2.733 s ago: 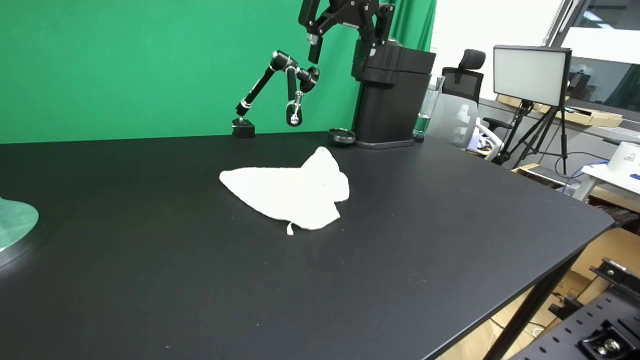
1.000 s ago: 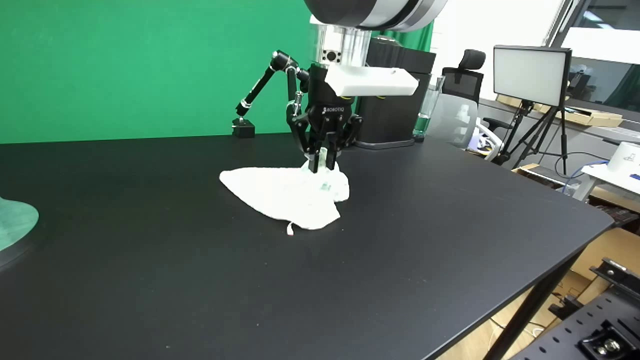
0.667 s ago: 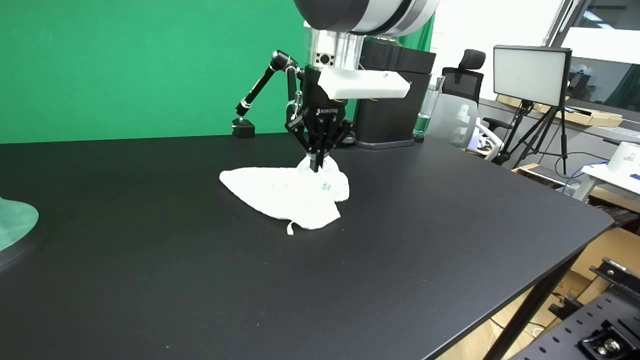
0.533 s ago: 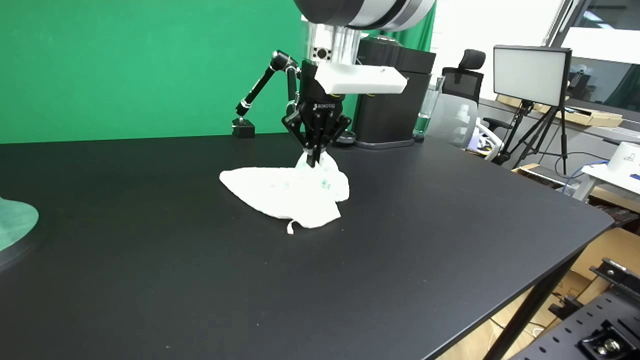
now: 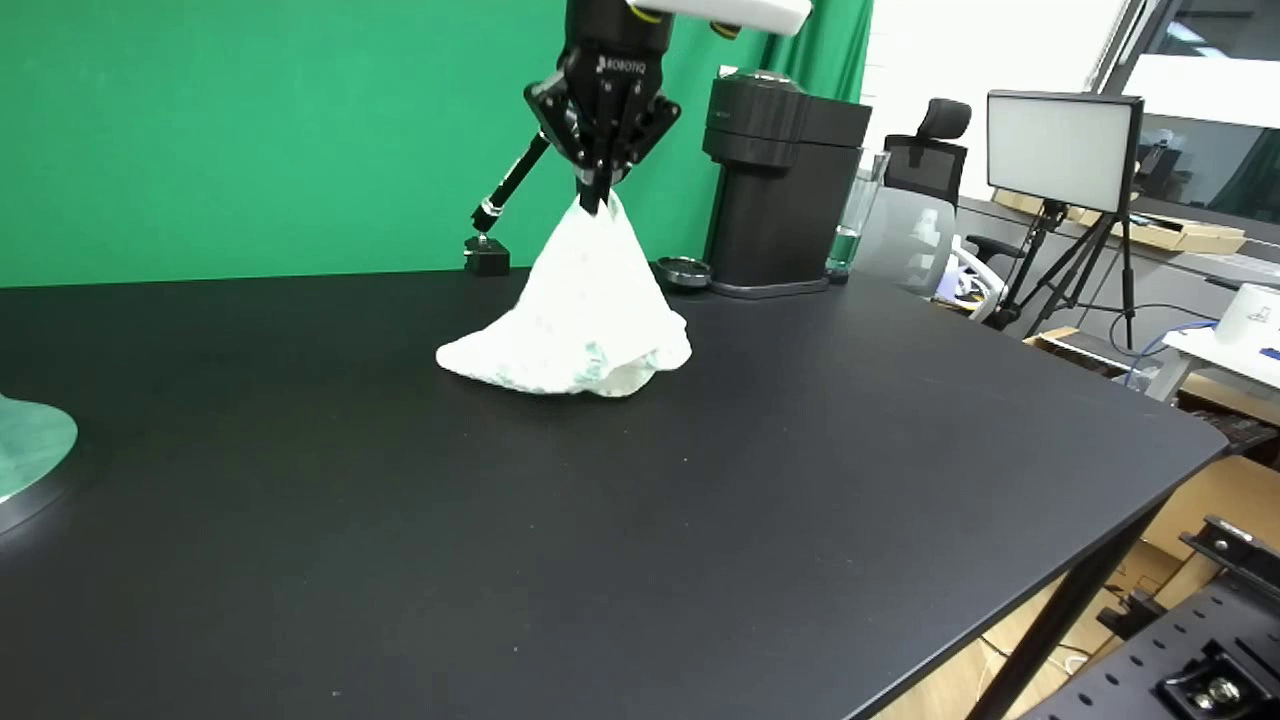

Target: Hang the cloth on the stand

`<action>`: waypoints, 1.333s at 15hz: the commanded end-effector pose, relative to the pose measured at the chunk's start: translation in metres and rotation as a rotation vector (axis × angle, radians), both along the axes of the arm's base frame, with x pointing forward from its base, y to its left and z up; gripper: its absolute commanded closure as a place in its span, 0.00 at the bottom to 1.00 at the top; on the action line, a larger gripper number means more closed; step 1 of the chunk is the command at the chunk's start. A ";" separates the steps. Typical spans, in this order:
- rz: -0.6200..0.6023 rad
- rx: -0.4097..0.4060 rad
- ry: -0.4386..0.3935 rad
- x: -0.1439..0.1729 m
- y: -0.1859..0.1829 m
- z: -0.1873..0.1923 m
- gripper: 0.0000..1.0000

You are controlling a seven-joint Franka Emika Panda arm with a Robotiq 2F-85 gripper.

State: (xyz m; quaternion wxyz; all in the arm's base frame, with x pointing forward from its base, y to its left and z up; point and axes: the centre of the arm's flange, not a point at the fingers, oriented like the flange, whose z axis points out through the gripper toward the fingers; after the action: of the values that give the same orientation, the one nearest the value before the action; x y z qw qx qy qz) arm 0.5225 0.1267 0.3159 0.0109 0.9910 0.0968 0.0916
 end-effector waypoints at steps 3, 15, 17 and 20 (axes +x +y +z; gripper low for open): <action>0.003 -0.023 -0.087 0.009 0.012 0.088 1.00; -0.162 -0.031 -0.181 0.086 -0.041 0.103 1.00; -0.174 -0.025 -0.157 0.091 -0.043 0.094 0.74; -0.180 -0.016 -0.143 0.093 -0.045 0.085 0.60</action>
State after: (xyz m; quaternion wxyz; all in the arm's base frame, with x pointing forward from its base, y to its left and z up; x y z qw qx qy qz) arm 0.6039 0.0804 0.4001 0.0323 0.9852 0.0278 0.1658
